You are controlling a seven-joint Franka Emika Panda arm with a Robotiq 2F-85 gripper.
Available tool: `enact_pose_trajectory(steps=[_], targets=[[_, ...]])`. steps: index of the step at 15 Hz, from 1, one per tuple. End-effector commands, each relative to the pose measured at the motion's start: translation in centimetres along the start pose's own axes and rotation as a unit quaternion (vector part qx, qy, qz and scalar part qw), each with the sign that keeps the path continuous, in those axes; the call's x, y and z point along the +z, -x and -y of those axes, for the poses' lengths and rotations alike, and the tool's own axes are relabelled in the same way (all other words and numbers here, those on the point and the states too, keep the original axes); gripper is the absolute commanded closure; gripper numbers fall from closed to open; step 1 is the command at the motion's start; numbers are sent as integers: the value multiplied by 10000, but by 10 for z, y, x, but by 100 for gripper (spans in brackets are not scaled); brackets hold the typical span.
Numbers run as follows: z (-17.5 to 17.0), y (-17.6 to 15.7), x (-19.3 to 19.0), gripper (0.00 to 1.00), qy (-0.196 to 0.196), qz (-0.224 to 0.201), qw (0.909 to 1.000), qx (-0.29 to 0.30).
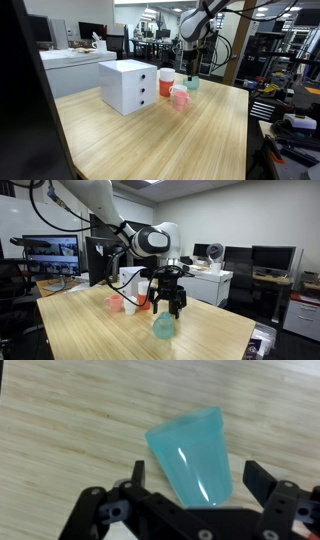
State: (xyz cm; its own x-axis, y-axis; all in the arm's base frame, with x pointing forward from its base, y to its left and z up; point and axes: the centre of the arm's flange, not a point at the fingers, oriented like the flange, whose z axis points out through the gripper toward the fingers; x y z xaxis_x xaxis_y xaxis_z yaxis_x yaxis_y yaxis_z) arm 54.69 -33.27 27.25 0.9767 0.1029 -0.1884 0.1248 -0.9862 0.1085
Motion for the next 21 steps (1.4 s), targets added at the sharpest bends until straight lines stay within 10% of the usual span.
enact_pose_trajectory(steps=[1,21], targets=[[3,16,-2,0,34,275,9995,-181],[23,26,5,0,-219,1327,9876,-813]])
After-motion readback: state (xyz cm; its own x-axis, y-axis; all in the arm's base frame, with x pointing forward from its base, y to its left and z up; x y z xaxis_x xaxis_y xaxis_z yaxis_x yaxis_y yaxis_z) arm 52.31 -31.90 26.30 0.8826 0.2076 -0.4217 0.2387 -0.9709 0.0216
